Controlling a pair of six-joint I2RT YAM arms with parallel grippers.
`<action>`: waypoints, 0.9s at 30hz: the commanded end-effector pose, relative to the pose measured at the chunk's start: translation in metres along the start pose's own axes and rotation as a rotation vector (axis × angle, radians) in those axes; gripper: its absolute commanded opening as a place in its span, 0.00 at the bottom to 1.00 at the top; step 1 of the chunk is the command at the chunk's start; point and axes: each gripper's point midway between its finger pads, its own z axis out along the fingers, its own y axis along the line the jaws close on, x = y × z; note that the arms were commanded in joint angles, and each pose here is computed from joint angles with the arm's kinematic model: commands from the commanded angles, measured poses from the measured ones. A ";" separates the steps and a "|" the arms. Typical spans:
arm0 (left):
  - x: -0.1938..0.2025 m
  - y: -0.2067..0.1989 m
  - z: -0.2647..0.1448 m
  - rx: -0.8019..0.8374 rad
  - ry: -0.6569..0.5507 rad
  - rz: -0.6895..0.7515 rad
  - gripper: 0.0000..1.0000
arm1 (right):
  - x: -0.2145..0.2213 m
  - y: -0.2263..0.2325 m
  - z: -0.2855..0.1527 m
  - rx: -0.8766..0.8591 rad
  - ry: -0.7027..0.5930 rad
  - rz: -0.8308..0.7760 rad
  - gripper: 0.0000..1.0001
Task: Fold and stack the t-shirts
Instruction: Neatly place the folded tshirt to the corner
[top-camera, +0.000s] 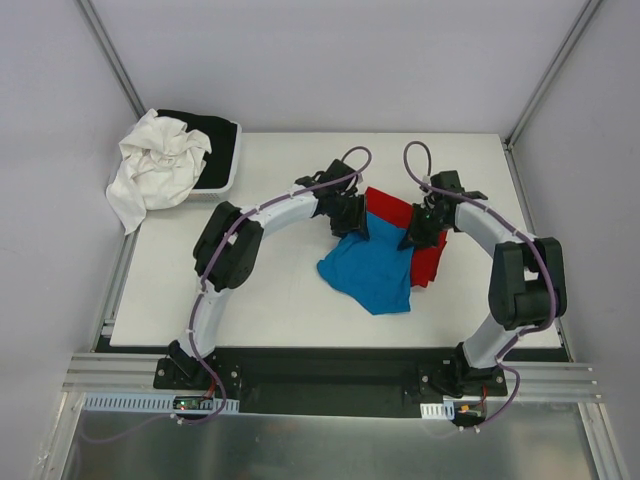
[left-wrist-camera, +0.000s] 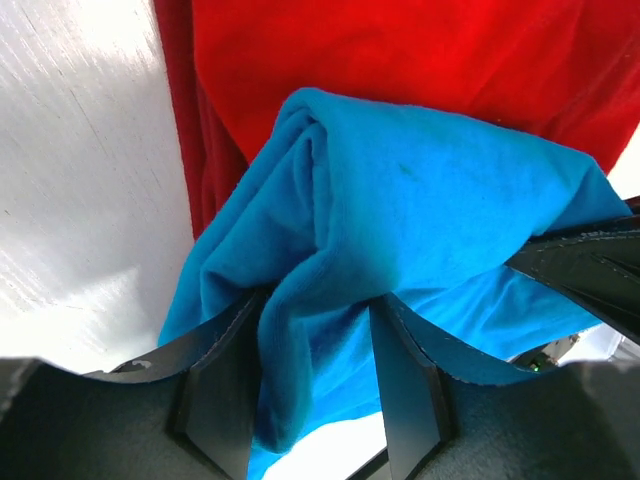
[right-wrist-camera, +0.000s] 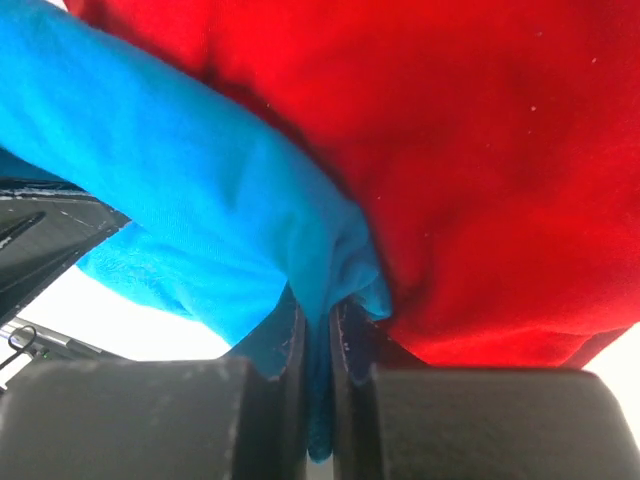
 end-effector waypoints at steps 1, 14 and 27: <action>-0.005 -0.011 -0.011 0.022 -0.021 0.004 0.44 | -0.002 0.013 -0.019 -0.028 -0.048 -0.019 0.01; -0.031 -0.056 -0.091 0.045 -0.224 0.101 0.44 | -0.024 0.042 -0.083 -0.053 -0.196 -0.038 0.01; -0.040 -0.089 -0.120 0.094 -0.275 0.145 0.45 | -0.017 0.044 -0.117 -0.040 -0.267 -0.032 0.01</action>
